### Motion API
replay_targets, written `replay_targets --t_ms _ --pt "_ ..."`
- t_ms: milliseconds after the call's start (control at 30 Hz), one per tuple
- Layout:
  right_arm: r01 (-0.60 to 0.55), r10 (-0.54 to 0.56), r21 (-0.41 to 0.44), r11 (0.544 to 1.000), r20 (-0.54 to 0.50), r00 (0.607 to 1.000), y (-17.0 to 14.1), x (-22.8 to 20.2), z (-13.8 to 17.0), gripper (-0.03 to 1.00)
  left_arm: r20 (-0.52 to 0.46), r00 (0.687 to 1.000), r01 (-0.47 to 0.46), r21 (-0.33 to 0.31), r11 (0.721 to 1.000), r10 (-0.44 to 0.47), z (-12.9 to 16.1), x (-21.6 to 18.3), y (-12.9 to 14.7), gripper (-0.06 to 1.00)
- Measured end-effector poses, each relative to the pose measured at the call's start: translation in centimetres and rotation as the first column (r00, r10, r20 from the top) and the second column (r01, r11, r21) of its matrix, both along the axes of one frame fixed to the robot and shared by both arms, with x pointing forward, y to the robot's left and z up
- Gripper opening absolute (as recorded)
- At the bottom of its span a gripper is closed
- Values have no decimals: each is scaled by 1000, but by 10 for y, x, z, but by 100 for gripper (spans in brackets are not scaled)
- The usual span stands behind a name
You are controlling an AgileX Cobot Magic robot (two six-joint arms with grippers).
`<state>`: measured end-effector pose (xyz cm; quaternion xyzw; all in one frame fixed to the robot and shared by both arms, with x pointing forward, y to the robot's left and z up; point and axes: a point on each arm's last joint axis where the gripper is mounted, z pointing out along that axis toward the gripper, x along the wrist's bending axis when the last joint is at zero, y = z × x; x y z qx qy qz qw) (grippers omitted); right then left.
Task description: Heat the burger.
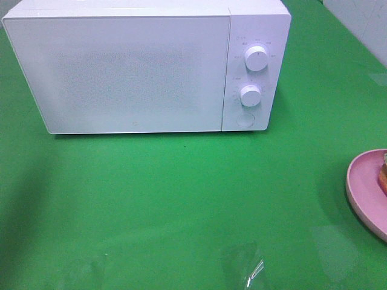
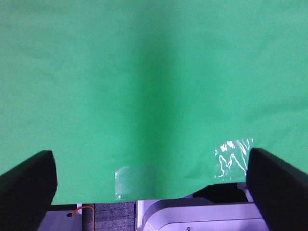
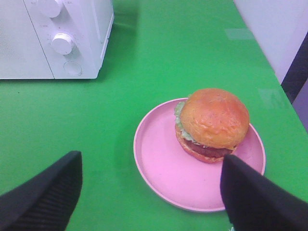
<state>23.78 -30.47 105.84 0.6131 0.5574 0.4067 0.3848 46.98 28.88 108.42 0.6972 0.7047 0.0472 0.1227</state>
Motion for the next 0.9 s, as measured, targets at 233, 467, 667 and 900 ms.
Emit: replay_targets --t_ms 233,467,667,900 --pt "0 0 0 1000 0 1000 0 0 0 76 0 1000 2 23 1000 -2 -13 -42 3 99" --pt "0 0 0 1000 0 1000 0 0 0 76 0 1000 -1 26 1000 1 -33 -80 4 99" --pt "0 0 0 1000 0 1000 0 0 0 76 8 1000 2 52 999 -2 -57 -117 6 99" --pt "0 0 0 1000 0 1000 0 0 0 76 243 970 -16 54 998 2 -47 -135 7 99"
